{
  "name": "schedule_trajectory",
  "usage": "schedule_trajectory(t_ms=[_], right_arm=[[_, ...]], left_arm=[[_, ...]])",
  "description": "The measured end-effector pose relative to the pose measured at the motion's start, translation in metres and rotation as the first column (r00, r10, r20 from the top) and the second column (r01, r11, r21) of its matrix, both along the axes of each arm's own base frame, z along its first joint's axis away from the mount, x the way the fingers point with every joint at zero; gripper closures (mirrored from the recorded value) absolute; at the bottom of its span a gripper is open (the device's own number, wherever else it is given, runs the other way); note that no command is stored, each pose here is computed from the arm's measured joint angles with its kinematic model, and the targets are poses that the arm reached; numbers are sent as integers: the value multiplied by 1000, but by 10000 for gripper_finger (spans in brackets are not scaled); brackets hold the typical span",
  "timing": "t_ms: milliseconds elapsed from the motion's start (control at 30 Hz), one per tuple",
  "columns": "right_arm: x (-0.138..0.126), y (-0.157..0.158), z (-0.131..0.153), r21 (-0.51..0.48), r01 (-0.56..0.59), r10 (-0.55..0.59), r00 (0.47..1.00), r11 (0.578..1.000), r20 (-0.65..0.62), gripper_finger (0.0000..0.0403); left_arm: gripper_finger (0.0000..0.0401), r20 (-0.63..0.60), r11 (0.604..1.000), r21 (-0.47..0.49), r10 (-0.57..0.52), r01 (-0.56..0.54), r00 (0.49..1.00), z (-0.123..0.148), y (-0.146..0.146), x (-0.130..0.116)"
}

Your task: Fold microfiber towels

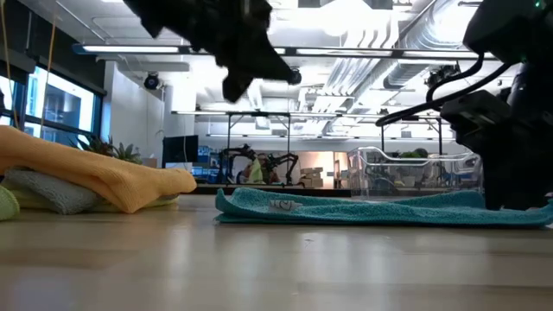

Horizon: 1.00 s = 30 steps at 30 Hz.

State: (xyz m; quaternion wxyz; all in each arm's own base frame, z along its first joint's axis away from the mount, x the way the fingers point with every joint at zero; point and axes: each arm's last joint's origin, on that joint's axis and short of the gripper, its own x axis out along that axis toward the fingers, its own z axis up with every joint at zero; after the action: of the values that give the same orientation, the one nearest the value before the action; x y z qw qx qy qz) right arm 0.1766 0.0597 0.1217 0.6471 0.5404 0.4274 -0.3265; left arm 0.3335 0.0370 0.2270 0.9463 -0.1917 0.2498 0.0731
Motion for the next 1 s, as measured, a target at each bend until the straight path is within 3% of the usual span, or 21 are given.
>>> schedule_trajectory(t_ms=[167,300,700,1000], right_arm=[[-2,-1,-1,-14,3,-3,1000,1000,-17,358],[-2,-1,-1,-26,8,-8,1000,1000,-22,397],[-10,-7,6,-112,-21,19,1000,993,-12,403],[-15,-8,18,-92,-45,48,998,995,30,403]], left_arm=[[401,89,996,70,53,-59,995,33,4,-17],[401,114,989,101,95,-107,989,41,5,-22],[401,126,988,60,136,-144,983,43,5,-23],[401,128,985,63,151,-160,980,43,6,-23]])
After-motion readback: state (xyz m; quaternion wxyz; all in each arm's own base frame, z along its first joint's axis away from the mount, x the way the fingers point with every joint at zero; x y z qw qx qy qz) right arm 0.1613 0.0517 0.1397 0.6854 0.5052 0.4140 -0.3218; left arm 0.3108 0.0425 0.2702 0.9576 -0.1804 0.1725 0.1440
